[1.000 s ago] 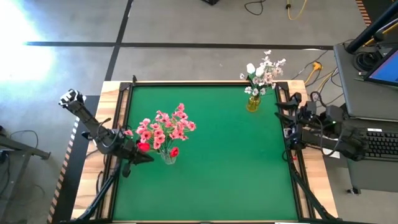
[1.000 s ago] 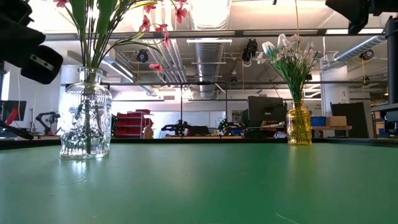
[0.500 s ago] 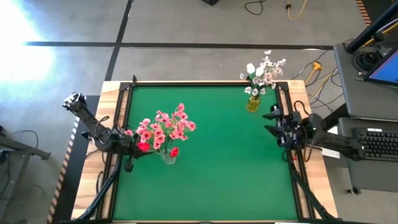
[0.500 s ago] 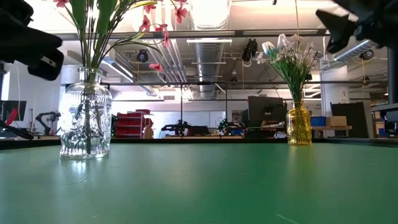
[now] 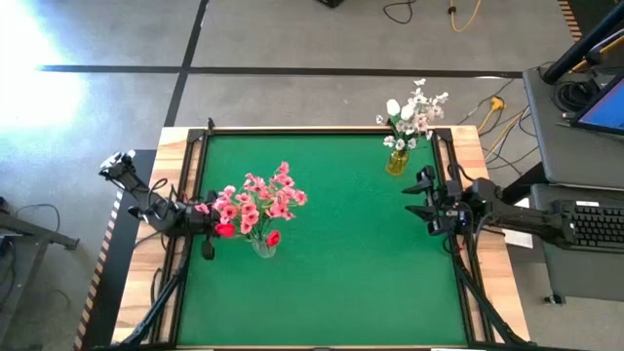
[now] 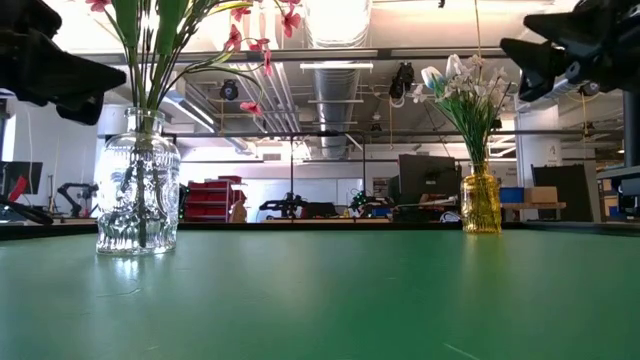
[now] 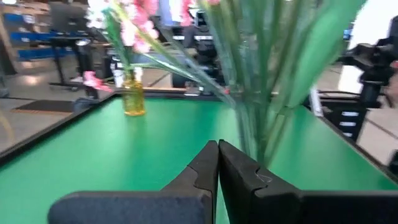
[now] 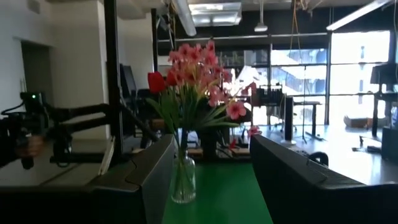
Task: Sort flowers into vase by color
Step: Return to Home Position
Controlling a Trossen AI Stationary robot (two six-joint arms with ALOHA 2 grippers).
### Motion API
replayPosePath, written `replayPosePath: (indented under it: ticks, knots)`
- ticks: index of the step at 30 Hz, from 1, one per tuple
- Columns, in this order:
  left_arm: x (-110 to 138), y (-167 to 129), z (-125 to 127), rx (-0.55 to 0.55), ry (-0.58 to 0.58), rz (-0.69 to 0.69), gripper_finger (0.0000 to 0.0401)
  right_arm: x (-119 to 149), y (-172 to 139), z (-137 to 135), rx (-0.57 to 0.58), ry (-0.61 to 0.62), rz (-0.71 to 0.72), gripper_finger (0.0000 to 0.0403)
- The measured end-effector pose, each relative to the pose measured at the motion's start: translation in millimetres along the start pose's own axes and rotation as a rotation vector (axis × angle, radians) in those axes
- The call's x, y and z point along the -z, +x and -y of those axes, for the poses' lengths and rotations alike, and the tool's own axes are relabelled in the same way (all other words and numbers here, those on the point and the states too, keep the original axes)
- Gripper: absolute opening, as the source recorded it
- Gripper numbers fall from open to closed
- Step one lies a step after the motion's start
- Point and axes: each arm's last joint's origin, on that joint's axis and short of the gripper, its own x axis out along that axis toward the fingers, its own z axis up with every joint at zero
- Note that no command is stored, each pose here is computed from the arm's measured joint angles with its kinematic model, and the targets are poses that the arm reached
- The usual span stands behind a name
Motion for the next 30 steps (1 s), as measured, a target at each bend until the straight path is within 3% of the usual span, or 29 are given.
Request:
replayPosePath:
  ticks: [15,23,30]
  knots:
    - [-1.6,-1.3,-3.9,-0.029,0.159,0.014,0.0000,3.0,1.8,0.6,-0.008,-0.057,-0.028,0.0203]
    - [-0.5,-1.5,-8.0,-0.178,0.184,-0.002,0.0000,3.1,1.8,0.6,-0.006,-0.038,-0.029,0.0203]
    - [0.7,-0.7,-7.4,-0.182,0.197,-0.014,0.0000,3.2,1.8,0.7,-0.005,-0.030,-0.029,0.0203]
